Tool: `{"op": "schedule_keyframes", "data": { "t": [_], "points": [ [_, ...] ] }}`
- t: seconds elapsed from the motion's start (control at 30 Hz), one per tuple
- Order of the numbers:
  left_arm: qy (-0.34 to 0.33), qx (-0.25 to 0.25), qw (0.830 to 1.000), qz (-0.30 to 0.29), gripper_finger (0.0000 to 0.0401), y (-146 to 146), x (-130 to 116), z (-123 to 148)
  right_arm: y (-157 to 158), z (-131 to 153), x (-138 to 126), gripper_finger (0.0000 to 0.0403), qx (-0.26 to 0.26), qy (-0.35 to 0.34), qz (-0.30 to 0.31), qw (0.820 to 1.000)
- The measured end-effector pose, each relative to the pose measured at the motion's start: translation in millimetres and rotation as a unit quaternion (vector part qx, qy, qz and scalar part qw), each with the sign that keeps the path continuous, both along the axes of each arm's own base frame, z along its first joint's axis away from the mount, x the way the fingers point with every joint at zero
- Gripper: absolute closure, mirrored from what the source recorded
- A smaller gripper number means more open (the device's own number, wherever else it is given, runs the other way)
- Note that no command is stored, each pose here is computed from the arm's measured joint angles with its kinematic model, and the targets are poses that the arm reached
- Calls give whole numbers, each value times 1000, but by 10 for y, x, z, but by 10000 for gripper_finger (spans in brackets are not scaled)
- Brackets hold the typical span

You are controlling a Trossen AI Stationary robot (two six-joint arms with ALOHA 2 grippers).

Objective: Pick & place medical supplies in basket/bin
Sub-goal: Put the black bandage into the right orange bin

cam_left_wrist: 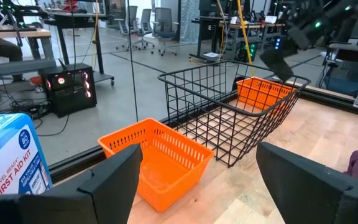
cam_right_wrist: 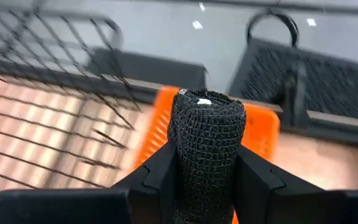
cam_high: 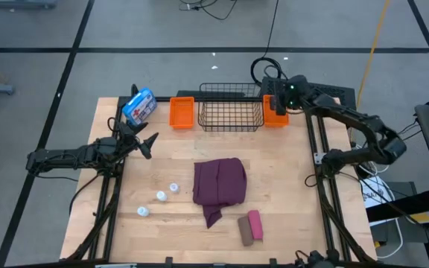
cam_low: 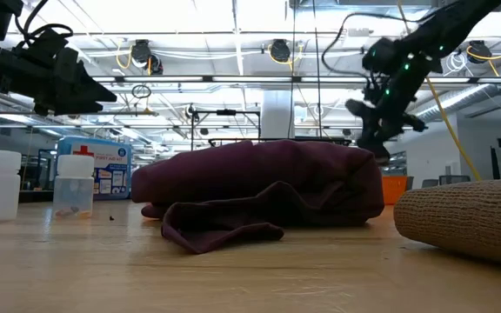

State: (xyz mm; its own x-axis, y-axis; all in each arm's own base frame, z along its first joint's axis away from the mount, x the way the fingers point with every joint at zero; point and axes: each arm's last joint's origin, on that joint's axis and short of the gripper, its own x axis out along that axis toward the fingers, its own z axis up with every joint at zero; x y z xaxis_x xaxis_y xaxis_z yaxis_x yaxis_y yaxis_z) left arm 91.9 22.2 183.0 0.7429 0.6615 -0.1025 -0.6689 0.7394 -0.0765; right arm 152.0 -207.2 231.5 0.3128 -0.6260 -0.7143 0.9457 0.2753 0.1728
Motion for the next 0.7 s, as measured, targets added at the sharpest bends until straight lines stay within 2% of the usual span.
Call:
{"op": "schedule_keyframes", "data": {
  "t": [0.3, 0.7],
  "points": [
    [0, 0, 1000, 0, 77, 0, 0, 0, -93, -261, 48, 294, 49, 37, -3, 998],
    [0, 0, 1000, 0, 77, 0, 0, 0, -125, -365, 72, 293, 64, 51, -2, 997]
  ]
}}
